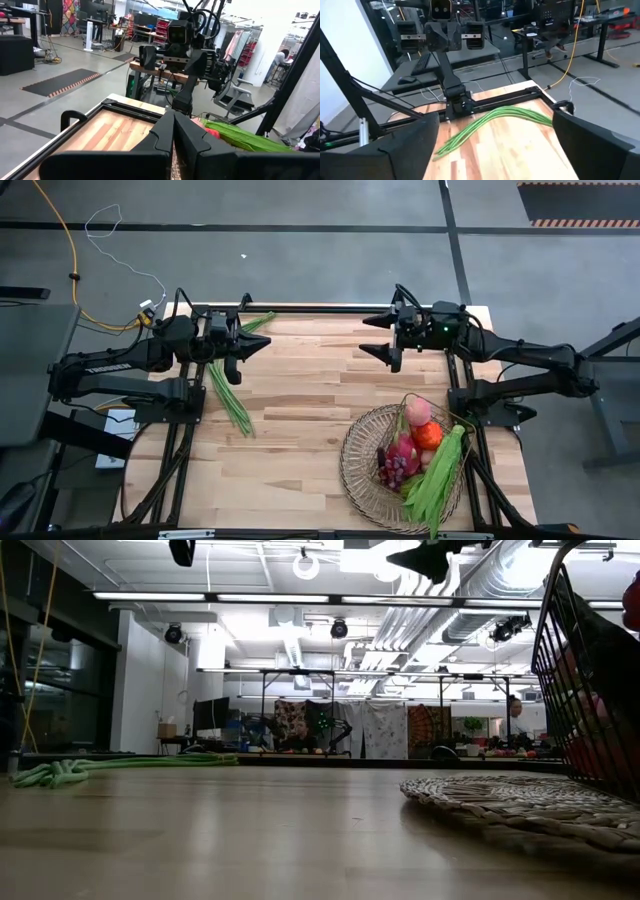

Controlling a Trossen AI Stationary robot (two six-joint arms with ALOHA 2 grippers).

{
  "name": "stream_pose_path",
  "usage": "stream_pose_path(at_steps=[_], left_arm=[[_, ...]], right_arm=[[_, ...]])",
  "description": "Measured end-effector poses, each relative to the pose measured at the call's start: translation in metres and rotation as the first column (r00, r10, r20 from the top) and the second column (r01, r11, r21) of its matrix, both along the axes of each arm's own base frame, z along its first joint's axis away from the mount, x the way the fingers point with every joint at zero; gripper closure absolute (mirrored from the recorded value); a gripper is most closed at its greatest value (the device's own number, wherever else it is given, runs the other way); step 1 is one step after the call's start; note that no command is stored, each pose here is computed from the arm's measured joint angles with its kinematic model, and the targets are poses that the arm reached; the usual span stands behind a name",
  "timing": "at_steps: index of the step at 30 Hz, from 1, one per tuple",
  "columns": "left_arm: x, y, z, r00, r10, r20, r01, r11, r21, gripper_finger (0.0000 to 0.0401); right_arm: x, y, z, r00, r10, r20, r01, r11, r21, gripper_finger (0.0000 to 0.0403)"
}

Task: Build produce basket
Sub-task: Put the green beans into the wire basket

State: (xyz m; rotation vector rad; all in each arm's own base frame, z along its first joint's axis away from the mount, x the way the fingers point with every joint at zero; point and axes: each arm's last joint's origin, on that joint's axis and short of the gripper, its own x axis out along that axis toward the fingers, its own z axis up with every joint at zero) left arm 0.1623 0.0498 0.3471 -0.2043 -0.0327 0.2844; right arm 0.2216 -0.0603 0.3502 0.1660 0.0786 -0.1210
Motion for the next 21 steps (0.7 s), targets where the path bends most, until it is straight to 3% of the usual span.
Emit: stream_pose_path(at_steps=[5,14,16,21], left_arm=[[0.0,0.0,0.0,1.0,0.0,0.0,0.0,1.0,0.0,0.0401],[0.0,0.0,-0.001,1.0,0.001,-0.005,-0.001,1.0,-0.002,0.0401],[0.0,0.0,-0.001,1.0,0.002,-0.009,-0.002,1.0,-0.003,0.0401],[0.0,0.0,-0.001,1.0,0.003,-0.008,-0.003,1.0,-0.003,0.0401]], right_arm=[[0.0,0.0,0.0,1.0,0.0,-0.004,0.0,1.0,0.012,0.0106],[-0.018,0.008,0.003,0.996,0.08,-0.044,-0.082,0.996,-0.043,0.0369],[-0.024,0.01,0.005,0.993,0.106,-0.05,-0.109,0.992,-0.057,0.039],[-0.036,0.016,0.011,0.992,0.129,0.011,-0.128,0.986,-0.105,0.0385]])
